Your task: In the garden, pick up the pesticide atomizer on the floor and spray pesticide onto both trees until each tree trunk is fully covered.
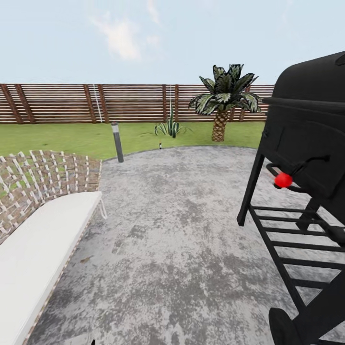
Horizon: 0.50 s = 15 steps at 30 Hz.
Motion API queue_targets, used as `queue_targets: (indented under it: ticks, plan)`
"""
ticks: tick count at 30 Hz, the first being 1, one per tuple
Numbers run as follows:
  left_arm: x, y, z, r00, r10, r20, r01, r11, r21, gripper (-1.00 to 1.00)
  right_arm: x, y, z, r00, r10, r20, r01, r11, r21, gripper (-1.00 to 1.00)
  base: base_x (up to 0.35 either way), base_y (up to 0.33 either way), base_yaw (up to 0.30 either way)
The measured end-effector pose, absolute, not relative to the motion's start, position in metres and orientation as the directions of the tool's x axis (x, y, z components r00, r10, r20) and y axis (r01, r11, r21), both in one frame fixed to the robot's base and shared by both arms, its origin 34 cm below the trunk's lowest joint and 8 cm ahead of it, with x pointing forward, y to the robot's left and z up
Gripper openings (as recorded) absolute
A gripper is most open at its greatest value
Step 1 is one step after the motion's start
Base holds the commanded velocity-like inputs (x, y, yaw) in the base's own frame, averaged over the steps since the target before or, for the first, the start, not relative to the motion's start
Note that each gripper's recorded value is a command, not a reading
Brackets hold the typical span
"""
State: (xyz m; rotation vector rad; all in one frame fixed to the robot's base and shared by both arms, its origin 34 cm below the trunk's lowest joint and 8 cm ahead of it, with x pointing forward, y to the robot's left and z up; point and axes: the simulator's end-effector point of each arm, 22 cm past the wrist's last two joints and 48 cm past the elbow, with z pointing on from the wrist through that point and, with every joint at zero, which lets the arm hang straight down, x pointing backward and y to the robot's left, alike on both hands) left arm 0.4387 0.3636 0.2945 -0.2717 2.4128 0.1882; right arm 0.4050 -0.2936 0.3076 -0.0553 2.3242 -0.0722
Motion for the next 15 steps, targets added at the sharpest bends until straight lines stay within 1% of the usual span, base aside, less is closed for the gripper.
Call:
queue_targets:
  ticks: [10, 15]
  plan:
    - [0.4387, 0.3636, 0.2945, -0.739, -0.144, -0.658, -0.245, 0.968, 0.062, 1.00, 0.4050, -0.2936, 0.3076, -0.684, -0.063, -0.726, -0.018, 0.997, -0.069, 1.00, 0.339, 0.084, 0.000]
    - [0.4387, 0.3637, 0.2945, -0.739, -0.145, -0.658, -0.245, 0.968, 0.062, 1.00, 0.4049, -0.2936, 0.3075, -0.685, -0.063, -0.726, -0.017, 0.997, -0.070, 1.00, 0.307, 0.171, 0.000]
